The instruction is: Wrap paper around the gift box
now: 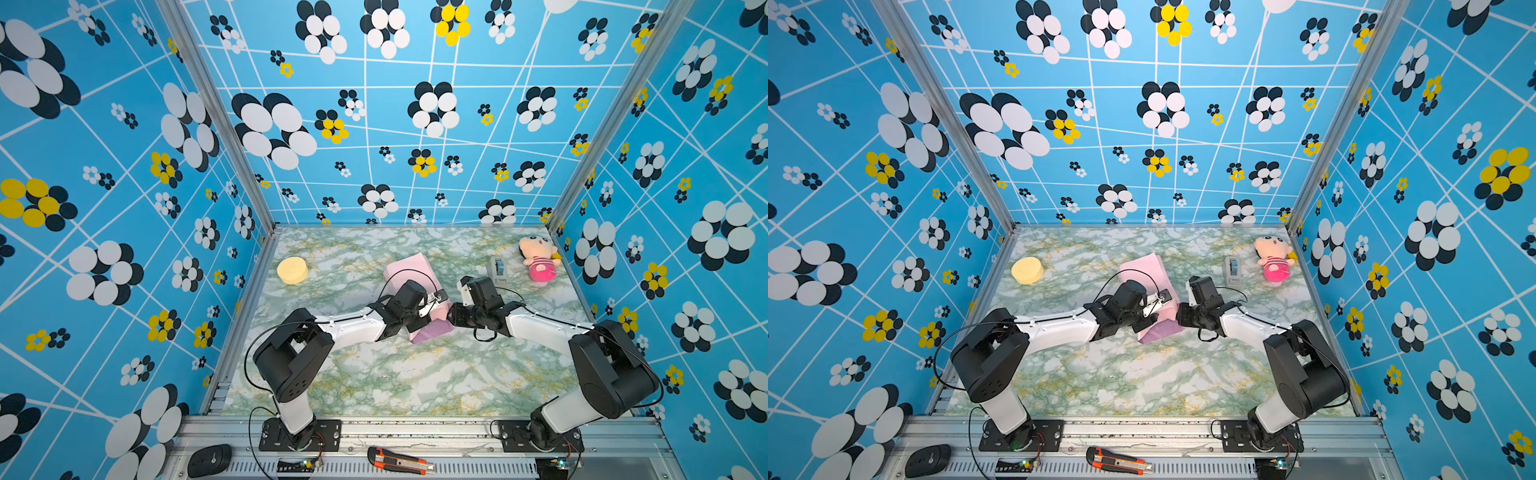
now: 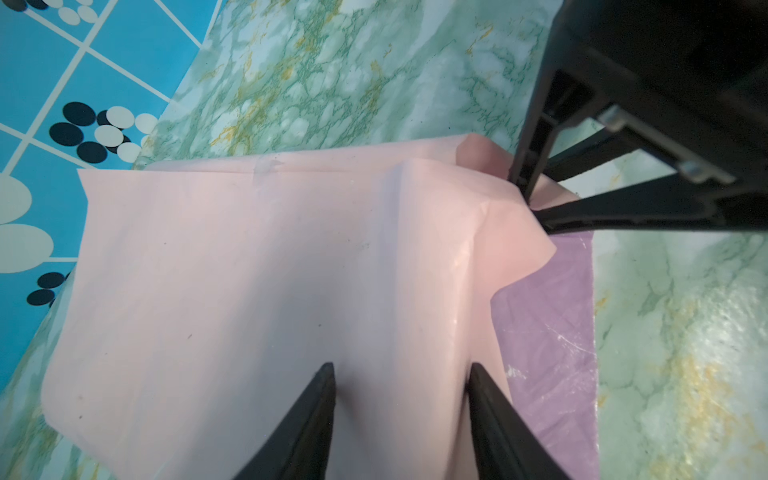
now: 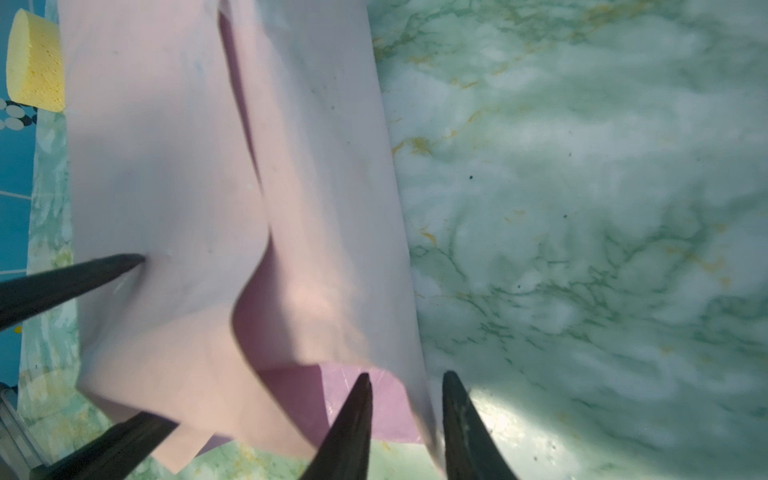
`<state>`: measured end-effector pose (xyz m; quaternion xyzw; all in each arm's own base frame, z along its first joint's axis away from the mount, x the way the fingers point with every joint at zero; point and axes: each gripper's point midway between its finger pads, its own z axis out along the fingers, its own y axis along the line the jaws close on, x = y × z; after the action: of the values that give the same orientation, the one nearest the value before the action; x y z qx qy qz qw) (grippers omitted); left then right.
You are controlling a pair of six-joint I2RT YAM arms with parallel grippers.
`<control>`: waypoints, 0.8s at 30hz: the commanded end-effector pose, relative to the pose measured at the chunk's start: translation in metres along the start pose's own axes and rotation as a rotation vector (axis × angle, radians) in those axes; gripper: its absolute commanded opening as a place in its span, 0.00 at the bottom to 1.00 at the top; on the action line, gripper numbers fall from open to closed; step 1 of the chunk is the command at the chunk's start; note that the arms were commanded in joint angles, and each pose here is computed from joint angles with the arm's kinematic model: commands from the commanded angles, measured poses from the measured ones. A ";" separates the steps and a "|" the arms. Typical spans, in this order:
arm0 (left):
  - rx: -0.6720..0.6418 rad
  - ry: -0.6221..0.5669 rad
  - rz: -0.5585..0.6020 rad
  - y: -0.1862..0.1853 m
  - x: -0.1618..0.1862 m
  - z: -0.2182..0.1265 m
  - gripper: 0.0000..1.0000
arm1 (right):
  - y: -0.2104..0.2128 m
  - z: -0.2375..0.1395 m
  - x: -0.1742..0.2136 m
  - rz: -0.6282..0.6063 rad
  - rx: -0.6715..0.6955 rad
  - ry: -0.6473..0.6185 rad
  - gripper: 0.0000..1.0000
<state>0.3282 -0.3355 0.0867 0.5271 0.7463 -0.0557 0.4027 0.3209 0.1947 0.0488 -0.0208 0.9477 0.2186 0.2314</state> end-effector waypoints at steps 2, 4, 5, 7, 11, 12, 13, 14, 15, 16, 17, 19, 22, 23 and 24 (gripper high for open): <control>0.055 0.058 -0.006 -0.013 0.014 0.008 0.52 | -0.012 -0.013 0.013 -0.028 0.070 0.057 0.51; 0.055 0.057 -0.005 -0.013 0.014 0.008 0.52 | -0.016 -0.022 0.014 -0.025 0.068 0.061 0.53; 0.055 0.058 -0.004 -0.013 0.014 0.008 0.52 | -0.017 -0.027 0.013 -0.017 0.058 0.057 0.53; 0.057 0.057 -0.005 -0.013 0.014 0.008 0.52 | -0.016 -0.034 0.010 0.001 0.018 0.042 0.54; 0.058 0.056 -0.007 -0.014 0.014 0.008 0.52 | -0.008 -0.040 0.001 0.040 -0.090 0.020 0.53; 0.058 0.057 -0.008 -0.013 0.014 0.008 0.52 | -0.008 -0.041 -0.001 0.053 -0.102 0.022 0.52; 0.058 0.057 -0.008 -0.013 0.014 0.008 0.52 | -0.008 -0.041 -0.005 0.064 -0.118 0.015 0.52; 0.058 0.057 -0.008 -0.014 0.014 0.008 0.52 | -0.008 -0.041 -0.008 0.076 -0.138 0.009 0.52; 0.059 0.058 -0.008 -0.014 0.014 0.008 0.52 | -0.009 -0.041 -0.009 0.086 -0.140 0.008 0.50; 0.058 0.059 -0.007 -0.014 0.014 0.007 0.52 | -0.014 -0.041 -0.011 0.095 -0.118 0.005 0.48; 0.058 0.058 -0.009 -0.014 0.015 0.007 0.52 | -0.019 -0.040 -0.014 0.099 -0.089 -0.003 0.44; 0.059 0.056 -0.009 -0.014 0.015 0.007 0.52 | -0.028 -0.036 -0.016 0.126 -0.042 -0.008 0.33; 0.059 0.059 -0.010 -0.014 0.015 0.007 0.51 | -0.037 -0.025 -0.023 0.174 0.001 -0.019 0.22; 0.059 0.058 -0.011 -0.014 0.015 0.007 0.51 | -0.038 -0.020 -0.025 0.183 0.004 -0.023 0.19; 0.059 0.058 -0.012 -0.014 0.015 0.007 0.51 | -0.038 -0.016 -0.027 0.187 -0.003 -0.023 0.18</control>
<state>0.3279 -0.3355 0.0864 0.5277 0.7467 -0.0557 0.4011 0.3263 0.1538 0.0588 0.0474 0.9458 0.2463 0.2063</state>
